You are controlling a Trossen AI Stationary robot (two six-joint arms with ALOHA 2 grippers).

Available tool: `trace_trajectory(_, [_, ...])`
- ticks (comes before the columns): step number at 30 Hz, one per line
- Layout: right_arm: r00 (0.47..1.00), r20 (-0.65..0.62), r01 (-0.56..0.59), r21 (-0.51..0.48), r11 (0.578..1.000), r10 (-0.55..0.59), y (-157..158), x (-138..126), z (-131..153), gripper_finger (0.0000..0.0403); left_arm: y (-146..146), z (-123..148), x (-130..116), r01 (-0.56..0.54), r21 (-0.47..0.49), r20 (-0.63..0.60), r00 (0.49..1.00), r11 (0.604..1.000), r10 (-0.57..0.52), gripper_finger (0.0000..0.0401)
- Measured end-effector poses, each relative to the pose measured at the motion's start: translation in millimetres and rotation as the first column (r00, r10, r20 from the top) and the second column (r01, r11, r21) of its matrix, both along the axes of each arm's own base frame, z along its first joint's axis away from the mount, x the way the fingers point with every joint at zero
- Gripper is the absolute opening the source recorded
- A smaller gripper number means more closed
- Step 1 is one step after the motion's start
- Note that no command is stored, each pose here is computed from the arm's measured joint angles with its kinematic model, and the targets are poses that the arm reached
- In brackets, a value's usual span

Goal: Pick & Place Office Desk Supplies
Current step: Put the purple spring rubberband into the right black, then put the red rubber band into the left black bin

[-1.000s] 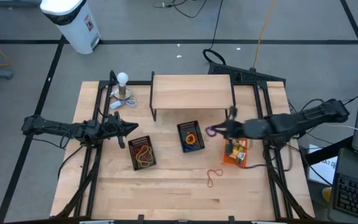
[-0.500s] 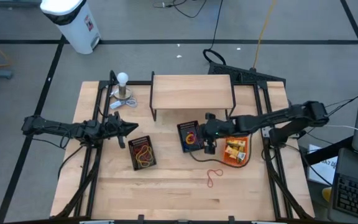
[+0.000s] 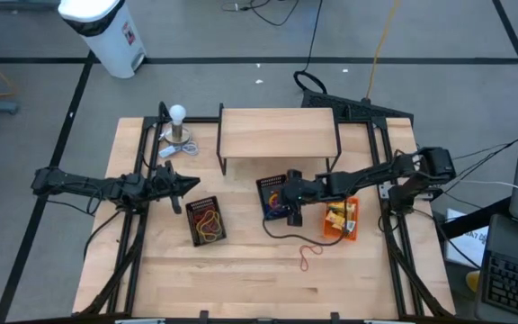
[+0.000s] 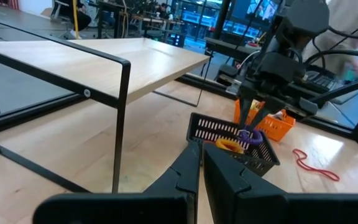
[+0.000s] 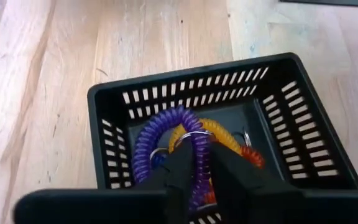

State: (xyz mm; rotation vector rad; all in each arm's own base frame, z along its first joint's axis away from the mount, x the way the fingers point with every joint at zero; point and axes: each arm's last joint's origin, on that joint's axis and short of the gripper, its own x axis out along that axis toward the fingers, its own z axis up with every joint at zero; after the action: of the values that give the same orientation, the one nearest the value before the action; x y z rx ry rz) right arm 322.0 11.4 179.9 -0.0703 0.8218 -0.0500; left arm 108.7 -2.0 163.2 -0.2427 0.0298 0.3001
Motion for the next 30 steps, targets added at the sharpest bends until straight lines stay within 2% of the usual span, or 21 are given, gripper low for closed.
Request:
trace_trajectory(7, [1.000,0.028,0.009,0.011,1.000,-0.010,0,-3,9,0.0148,0,-1,0,0.000,0.001,-0.008,1.000,1.000,0.000,0.0024])
trace_trajectory(10, [0.996,0.087,0.000,0.004,1.000,-0.001,0,-7,25,0.0176,0,-1,0,0.001,0.005,-0.008,1.000,1.000,-0.001,0.0024])
trace_trajectory(12, [0.989,0.149,-0.001,0.005,1.000,0.000,-1,-16,45,0.0180,0,0,0,0.001,0.009,-0.008,1.000,1.000,-0.001,0.0024])
trace_trajectory(16, [0.938,0.346,-0.022,-0.012,1.000,0.024,0,-41,97,0.0148,0,0,0,0.002,0.008,-0.005,1.000,1.000,-0.002,0.0024])
trace_trajectory(20, [0.867,0.491,-0.072,-0.040,0.997,0.083,5,-75,138,0.0079,-1,0,0,0.020,0.028,-0.006,1.000,0.999,-0.020,0.0024])
trace_trajectory(23, [0.792,0.593,-0.148,-0.046,0.988,0.146,7,-107,165,0.0020,-2,4,1,0.072,0.042,0.026,0.997,0.997,-0.073,0.0024])
trace_trajectory(26, [0.745,0.647,-0.185,-0.034,0.982,0.163,9,-135,169,0.0009,-3,13,1,0.113,0.017,0.124,0.986,0.993,-0.114,0.0024])
trace_trajectory(30, [0.735,0.663,-0.194,0.004,0.981,0.143,9,-159,145,0.0002,-5,23,1,0.159,0.016,0.159,0.974,0.987,-0.159,0.0024])
